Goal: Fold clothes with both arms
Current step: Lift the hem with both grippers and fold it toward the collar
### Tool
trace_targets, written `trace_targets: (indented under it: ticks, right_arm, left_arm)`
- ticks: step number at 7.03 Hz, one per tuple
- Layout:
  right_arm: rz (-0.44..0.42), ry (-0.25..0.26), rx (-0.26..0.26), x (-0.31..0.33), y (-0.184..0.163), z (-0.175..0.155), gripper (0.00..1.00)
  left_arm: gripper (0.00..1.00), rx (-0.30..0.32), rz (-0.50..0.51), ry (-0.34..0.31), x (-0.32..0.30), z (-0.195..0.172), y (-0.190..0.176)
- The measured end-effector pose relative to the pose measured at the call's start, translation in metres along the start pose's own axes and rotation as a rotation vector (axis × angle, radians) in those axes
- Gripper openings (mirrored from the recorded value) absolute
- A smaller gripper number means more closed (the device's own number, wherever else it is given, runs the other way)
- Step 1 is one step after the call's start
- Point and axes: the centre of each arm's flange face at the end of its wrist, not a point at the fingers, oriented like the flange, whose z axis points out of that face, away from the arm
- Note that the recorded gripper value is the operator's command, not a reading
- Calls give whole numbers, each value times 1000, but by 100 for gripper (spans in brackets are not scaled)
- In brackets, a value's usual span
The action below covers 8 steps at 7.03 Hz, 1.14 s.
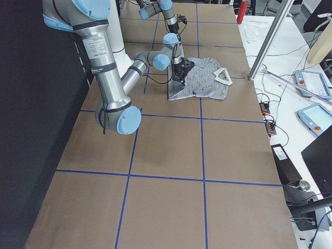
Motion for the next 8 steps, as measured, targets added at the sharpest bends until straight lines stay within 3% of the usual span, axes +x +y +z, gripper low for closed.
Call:
trace_targets:
  ticks: [4,6,8]
  right_arm:
    - [6,32,100,-100,-92,96,0]
    - [2,27,116,-126,-110,122,0]
    - [-1,20,119,-135,-113,132,0]
  left_arm:
    - [0,174,40,18,40,87,-109]
    - [0,223,65,22,41,119,-133]
    - [0,233,71,27,44,136,-139]
